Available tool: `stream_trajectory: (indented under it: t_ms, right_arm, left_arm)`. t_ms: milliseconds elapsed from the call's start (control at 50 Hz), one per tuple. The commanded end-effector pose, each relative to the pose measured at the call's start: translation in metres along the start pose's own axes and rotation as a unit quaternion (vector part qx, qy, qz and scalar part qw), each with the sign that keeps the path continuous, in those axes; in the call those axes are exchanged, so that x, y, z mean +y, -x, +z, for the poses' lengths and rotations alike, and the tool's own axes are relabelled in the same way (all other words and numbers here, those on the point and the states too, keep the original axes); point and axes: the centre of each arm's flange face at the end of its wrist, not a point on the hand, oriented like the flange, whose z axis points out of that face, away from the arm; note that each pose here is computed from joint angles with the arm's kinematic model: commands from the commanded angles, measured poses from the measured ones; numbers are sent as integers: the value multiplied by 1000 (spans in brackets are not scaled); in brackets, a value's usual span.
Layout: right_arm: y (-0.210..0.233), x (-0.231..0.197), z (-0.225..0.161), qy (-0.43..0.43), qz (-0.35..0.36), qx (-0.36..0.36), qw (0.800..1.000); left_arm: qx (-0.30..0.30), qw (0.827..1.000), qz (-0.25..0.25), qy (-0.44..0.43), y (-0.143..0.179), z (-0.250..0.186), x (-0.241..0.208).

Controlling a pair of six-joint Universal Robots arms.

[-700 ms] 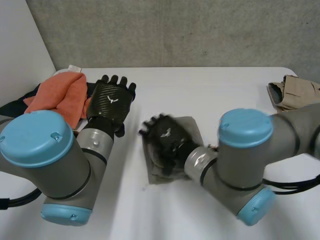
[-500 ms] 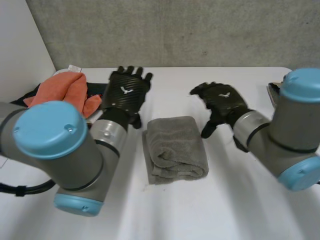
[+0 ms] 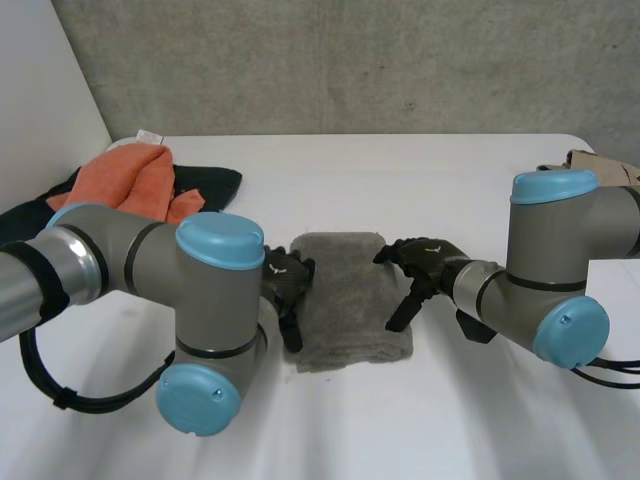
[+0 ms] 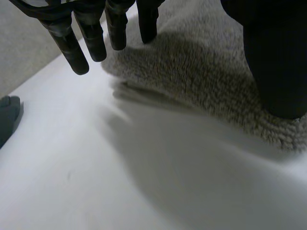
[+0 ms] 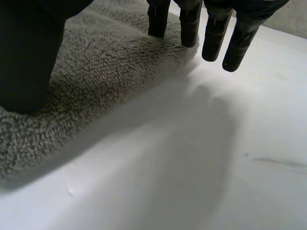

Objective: Fold the laundry.

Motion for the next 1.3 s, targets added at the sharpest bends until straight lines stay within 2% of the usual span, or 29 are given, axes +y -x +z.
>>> stream_trajectory:
  t_ms: [20,160,240,300,360,480,600,740,920,1300]
  right_arm:
    - [1,-8,-4,-5,-75,12,997]
    - [18,-41,-37,-61,-95,27,993]
    - [22,-36,-46,-99,-97,38,990]
    - [41,-38,-67,-152,-117,35,981]
    - [60,-29,-83,-178,-129,22,975]
    - [84,12,-83,-155,-137,-11,978]
    - [90,41,-62,-128,-141,-3,982]
    - [81,46,-35,-138,-149,48,978]
    - [83,49,-16,-142,-177,54,973]
    - [85,11,17,-200,-181,41,962]
  left_arm:
    - [8,1000,18,3,-2,-7,1]
    - [7,997,2,-72,13,-30,-46]
    - [18,992,-6,-125,24,-50,-75]
    - [25,987,-11,-160,37,-62,-93]
    - [45,980,-11,-192,46,-74,-108]
    - [89,969,-17,-231,55,-85,-124]
    - [91,965,-47,-240,69,-84,-130]
    - [94,965,-51,-238,68,-83,-130]
    - [96,967,-52,-230,67,-80,-125]
    - [95,968,-61,-226,69,-78,-123]
